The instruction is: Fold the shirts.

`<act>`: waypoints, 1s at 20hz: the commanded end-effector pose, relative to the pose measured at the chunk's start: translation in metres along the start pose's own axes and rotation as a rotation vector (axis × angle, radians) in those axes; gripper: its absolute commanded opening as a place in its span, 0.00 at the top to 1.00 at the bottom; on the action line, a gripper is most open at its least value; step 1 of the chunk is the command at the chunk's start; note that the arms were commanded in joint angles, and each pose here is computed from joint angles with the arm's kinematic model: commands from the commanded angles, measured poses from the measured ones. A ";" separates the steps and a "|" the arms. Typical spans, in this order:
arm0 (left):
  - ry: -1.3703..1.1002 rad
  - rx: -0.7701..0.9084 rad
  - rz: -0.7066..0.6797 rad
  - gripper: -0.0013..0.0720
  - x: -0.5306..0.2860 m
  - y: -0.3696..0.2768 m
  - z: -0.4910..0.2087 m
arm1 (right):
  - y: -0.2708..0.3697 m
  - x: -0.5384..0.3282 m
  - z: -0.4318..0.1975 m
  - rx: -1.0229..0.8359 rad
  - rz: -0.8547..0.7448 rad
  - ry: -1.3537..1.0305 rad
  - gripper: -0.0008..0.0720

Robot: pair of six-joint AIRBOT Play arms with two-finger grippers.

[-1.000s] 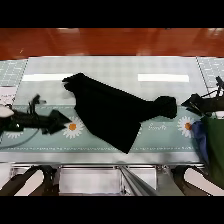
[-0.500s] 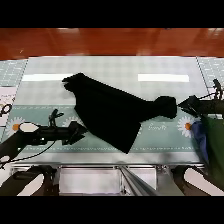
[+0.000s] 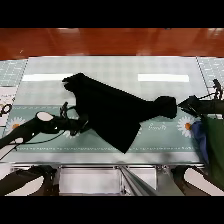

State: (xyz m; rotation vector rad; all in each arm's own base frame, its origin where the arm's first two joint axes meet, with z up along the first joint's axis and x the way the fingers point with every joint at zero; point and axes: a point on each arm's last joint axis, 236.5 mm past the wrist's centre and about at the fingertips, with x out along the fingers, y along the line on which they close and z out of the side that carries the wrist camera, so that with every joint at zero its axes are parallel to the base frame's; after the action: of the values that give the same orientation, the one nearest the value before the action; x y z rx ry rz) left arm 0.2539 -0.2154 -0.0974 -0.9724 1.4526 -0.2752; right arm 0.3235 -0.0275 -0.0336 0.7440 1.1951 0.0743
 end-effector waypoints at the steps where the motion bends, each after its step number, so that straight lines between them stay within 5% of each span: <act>1: -0.036 0.122 -0.065 0.96 -0.010 -0.040 0.026 | -0.005 0.000 -0.001 -0.012 -0.023 0.004 0.43; 7: -0.093 0.151 -0.154 0.96 -0.055 -0.060 0.069 | -0.055 0.000 -0.006 -0.003 -0.217 0.035 0.43; 18: -0.096 0.146 -0.155 0.96 -0.056 -0.059 0.071 | -0.029 0.076 -0.001 0.135 0.098 0.102 0.42; 20: -0.097 0.145 -0.156 0.96 -0.056 -0.059 0.071 | -0.007 0.080 0.008 0.143 0.206 0.072 0.57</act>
State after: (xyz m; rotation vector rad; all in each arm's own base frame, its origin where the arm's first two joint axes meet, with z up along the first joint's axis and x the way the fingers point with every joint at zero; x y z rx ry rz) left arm 0.3313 -0.1853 -0.0295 -0.9677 1.2550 -0.4351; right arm 0.3392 -0.0164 -0.1055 0.9111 1.2804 0.1153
